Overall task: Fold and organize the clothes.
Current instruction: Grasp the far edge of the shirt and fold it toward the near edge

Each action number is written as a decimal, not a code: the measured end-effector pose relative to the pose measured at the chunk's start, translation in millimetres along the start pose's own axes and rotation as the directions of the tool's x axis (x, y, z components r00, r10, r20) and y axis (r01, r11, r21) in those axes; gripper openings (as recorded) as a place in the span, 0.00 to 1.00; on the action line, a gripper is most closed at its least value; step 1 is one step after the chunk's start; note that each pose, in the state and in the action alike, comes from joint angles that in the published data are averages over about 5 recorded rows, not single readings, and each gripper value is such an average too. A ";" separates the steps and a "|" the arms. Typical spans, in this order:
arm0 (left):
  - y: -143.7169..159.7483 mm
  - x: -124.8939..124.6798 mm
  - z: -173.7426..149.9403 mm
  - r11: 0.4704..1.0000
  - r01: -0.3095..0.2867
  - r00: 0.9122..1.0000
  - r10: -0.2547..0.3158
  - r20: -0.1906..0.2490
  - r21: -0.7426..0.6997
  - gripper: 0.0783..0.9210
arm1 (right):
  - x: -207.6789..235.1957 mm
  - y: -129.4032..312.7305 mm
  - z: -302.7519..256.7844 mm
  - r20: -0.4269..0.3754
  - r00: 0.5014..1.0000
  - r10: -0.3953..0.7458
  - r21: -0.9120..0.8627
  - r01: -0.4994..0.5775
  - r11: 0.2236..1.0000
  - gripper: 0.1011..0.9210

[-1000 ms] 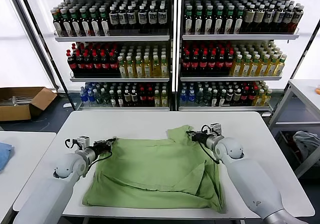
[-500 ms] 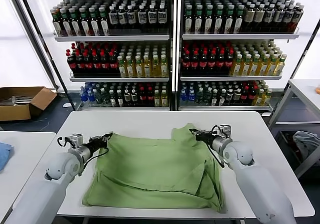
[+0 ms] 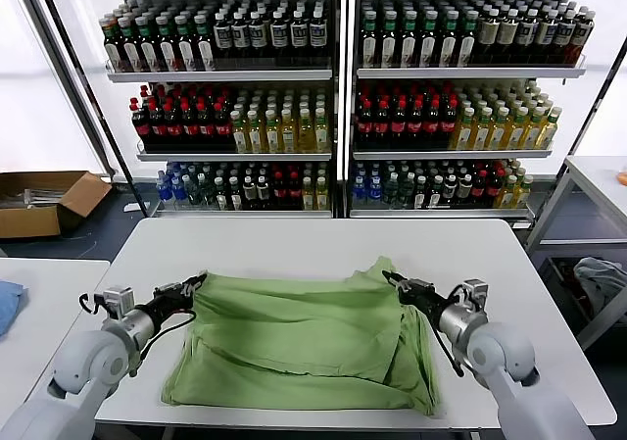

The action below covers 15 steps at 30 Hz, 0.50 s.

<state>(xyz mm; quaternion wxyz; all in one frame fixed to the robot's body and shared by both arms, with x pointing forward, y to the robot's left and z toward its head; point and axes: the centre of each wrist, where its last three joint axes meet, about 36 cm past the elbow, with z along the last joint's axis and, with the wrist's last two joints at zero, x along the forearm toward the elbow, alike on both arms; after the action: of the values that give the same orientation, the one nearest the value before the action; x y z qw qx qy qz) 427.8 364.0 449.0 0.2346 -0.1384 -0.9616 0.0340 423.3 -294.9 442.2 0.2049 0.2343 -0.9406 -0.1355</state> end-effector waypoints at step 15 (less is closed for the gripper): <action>-10.3 55.4 52.3 0.999 0.020 0.997 -0.017 -0.075 0.032 0.01 | 70.6 24.9 57.0 -0.069 0.995 0.065 -0.028 -0.067 0.997 0.01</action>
<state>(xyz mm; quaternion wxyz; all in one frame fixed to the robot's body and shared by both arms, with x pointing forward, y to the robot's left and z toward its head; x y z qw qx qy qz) 354.0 369.8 428.3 0.2729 -0.1269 -0.9527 0.0422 331.3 -299.6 423.6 0.2447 0.2043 -0.9382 -0.1348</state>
